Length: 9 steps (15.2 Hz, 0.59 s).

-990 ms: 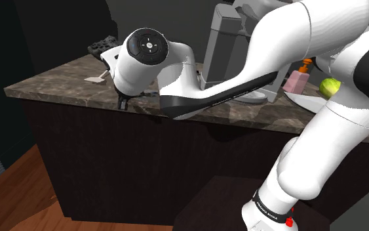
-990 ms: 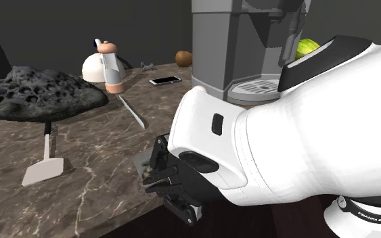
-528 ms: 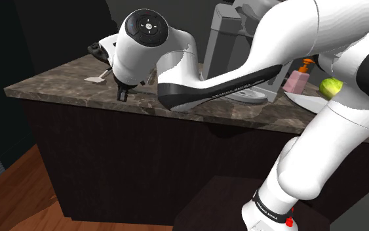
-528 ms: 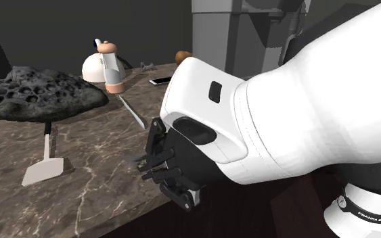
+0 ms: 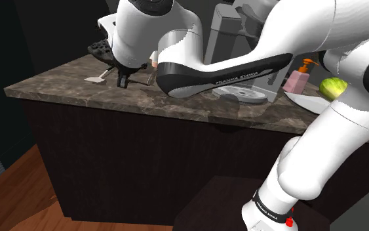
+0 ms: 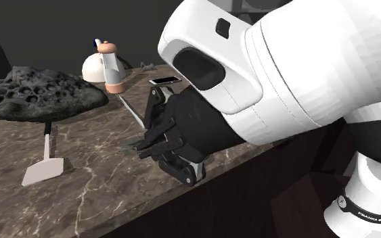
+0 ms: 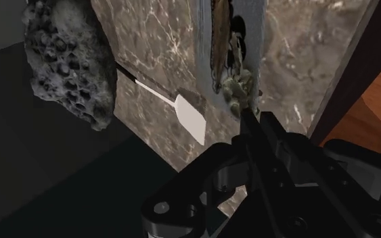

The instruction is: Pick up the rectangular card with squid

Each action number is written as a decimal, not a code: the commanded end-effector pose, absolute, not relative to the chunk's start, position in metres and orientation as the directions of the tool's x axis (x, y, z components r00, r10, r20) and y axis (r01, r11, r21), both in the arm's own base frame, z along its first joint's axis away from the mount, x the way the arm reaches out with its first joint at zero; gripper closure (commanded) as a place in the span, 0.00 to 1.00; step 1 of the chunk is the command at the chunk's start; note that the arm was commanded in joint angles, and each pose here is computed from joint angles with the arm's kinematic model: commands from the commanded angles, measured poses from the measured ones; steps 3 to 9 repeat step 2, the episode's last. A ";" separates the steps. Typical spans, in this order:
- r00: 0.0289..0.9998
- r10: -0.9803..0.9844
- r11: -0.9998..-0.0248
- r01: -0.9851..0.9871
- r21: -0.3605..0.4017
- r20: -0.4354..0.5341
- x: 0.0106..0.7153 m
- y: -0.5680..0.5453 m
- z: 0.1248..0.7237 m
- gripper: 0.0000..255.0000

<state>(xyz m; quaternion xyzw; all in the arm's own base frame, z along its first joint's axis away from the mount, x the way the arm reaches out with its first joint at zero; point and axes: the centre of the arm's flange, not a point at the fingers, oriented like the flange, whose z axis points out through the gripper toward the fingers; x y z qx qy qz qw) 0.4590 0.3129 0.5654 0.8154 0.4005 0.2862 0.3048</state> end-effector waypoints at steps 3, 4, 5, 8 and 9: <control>0.515 0.828 -0.493 0.479 0.726 0.222 0.460 0.313 0.571 1.00; 0.515 0.828 -0.493 0.479 0.726 0.222 0.460 0.313 0.571 1.00; 0.515 0.828 -0.493 0.479 0.726 0.222 0.460 0.313 0.571 1.00; 0.515 0.828 -0.493 0.479 0.726 0.222 0.460 0.313 0.571 1.00; 0.515 0.828 -0.493 0.479 0.726 0.222 0.460 0.313 0.571 1.00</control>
